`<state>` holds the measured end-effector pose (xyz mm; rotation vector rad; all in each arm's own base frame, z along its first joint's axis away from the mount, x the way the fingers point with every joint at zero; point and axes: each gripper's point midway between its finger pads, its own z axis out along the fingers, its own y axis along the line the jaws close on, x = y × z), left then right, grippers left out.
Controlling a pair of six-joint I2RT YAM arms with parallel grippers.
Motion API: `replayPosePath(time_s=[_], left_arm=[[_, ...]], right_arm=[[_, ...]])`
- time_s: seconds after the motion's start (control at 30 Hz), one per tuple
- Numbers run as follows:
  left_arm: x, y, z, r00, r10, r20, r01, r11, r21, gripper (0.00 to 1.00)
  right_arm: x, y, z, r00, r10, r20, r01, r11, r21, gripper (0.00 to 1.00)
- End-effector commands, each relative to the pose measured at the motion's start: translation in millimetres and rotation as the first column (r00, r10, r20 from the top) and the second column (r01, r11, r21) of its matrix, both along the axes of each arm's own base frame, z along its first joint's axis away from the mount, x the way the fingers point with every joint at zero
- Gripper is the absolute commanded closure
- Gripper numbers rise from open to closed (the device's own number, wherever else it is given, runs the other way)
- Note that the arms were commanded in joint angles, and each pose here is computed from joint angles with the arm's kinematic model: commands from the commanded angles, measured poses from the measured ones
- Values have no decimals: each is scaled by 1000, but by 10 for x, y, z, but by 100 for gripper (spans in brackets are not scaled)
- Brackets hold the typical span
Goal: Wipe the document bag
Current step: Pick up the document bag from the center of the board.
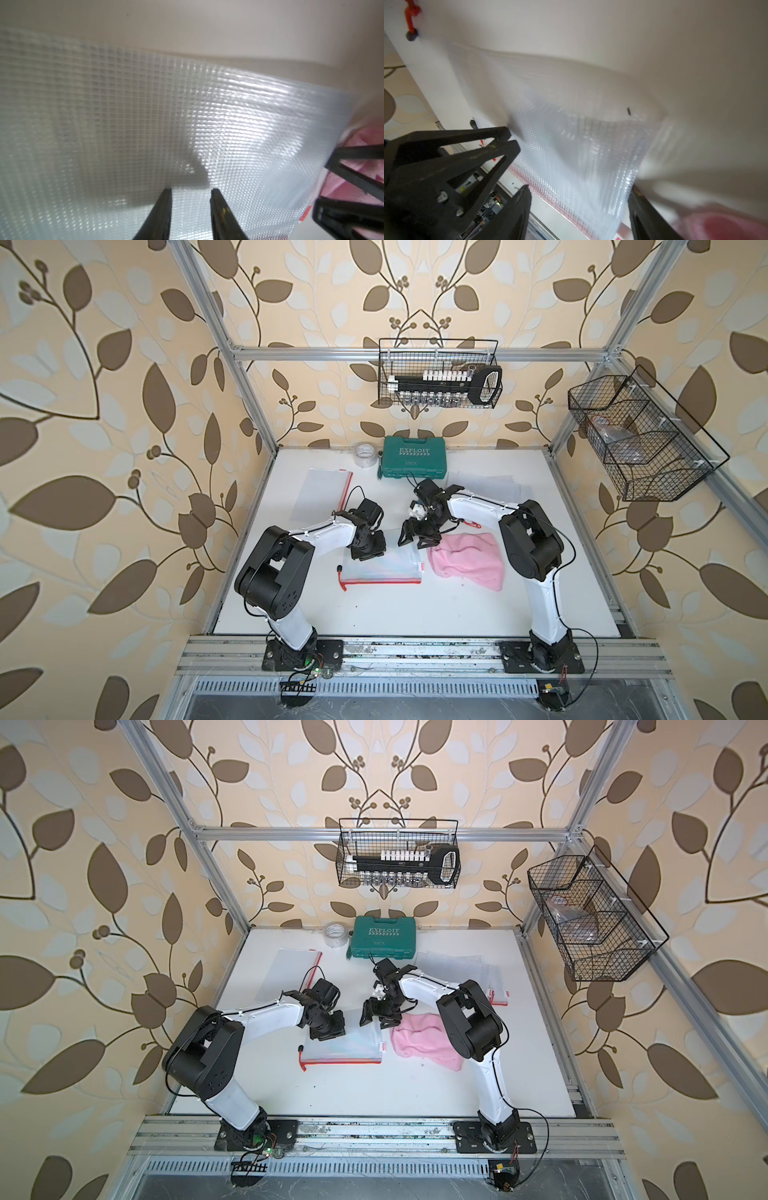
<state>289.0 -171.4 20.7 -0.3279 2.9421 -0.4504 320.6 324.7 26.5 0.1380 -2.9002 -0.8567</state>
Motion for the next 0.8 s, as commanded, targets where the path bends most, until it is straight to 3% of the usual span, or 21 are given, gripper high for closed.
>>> replayPosePath(time_s=[0.0,0.17,0.33,0.47,0.6,0.77], left_arm=[[-272,247,-339,993,44,-112,-33,995,93,66],[-307,237,-396,991,52,-125,-42,996,82,67],[-295,248,-391,991,51,-122,-40,995,91,67],[-284,261,-400,991,57,-121,-46,994,96,67],[-272,270,-368,991,68,-115,-58,994,88,67],[-195,297,-151,994,93,-63,-89,994,64,66]], right_arm=[[-392,-140,-748,988,-24,-154,11,997,-81,29],[-313,-43,-454,993,-61,-104,75,988,135,34],[-321,-143,-212,997,-50,-63,60,981,184,40],[-350,-24,-251,996,-15,-82,32,978,206,68],[-318,61,-187,999,9,-49,0,983,186,88],[-254,-38,79,999,36,29,-39,991,126,100]])
